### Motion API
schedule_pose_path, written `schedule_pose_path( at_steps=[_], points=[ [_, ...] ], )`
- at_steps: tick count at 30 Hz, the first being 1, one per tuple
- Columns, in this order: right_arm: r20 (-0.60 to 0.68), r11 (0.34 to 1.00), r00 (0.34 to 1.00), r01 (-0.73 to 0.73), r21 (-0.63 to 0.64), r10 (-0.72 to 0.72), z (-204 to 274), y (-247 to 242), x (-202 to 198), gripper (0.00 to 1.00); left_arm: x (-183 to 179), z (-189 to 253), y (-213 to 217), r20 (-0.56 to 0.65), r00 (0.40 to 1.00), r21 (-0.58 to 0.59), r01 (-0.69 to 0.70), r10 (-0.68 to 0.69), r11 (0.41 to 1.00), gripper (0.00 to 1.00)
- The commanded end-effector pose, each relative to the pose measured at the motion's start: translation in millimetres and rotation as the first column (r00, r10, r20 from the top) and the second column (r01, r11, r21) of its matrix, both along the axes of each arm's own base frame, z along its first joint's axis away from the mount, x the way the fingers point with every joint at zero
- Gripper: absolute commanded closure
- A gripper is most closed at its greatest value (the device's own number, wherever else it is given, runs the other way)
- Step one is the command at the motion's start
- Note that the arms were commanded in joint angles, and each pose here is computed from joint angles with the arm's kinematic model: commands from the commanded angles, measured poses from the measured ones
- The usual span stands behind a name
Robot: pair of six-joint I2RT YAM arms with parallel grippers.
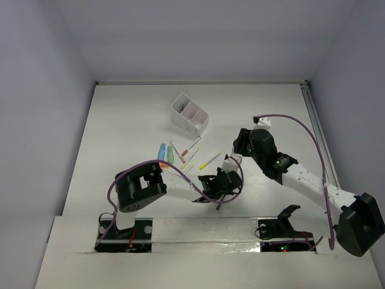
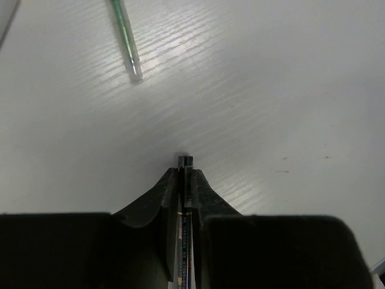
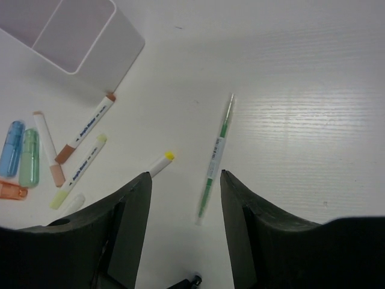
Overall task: Sort the stationery into containers
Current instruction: Pick up the pen from the center of the board, then place the pen in the storage box.
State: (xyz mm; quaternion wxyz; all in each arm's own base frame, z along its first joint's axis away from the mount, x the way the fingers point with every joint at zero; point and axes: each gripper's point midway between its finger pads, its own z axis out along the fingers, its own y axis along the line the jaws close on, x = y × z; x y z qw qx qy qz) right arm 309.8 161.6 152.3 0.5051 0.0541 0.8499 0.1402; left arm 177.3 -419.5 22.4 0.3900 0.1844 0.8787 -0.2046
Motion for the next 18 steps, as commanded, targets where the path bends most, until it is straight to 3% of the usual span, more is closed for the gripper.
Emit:
schedule_pose_path(
  at_steps=[1, 6, 9, 14, 18],
  points=[
    [0.025, 0.999, 0.999, 0.038, -0.016, -0.038, 15.6, -8.2, 7.3, 0.43, 0.3, -21.6, 38.5, 0.014, 1.0, 0.168, -0.017, 0.014, 0.986, 1.0],
    [-0.026, 0.998, 0.999, 0.033, -0.045, -0.034, 4.8, -7.0, 10.8, 0.38, 2.4, 14.4, 37.7, 0.053, 0.999, 0.083, -0.017, 0.012, 0.996, 1.0],
    [-0.059, 0.998, 0.998, 0.024, -0.054, -0.027, -5.8, -4.0, 15.8, 0.44, 11.3, 49.2, 41.7, 0.08, 0.996, -0.006, -0.038, 0.038, 0.999, 1.0],
    [-0.11, 0.996, 0.992, 0.048, -0.076, -0.056, -23.9, -7.0, 34.5, 0.52, 58.0, 125.1, 65.8, 0.141, 0.978, -0.221, -0.118, 0.151, 0.968, 1.0],
    [-0.165, 0.996, 0.985, 0.039, -0.083, -0.053, -42.0, -2.7, 49.3, 0.53, 91.2, 180.3, 88.4, 0.195, 0.955, -0.361, -0.144, 0.225, 0.921, 1.0]
  ],
)
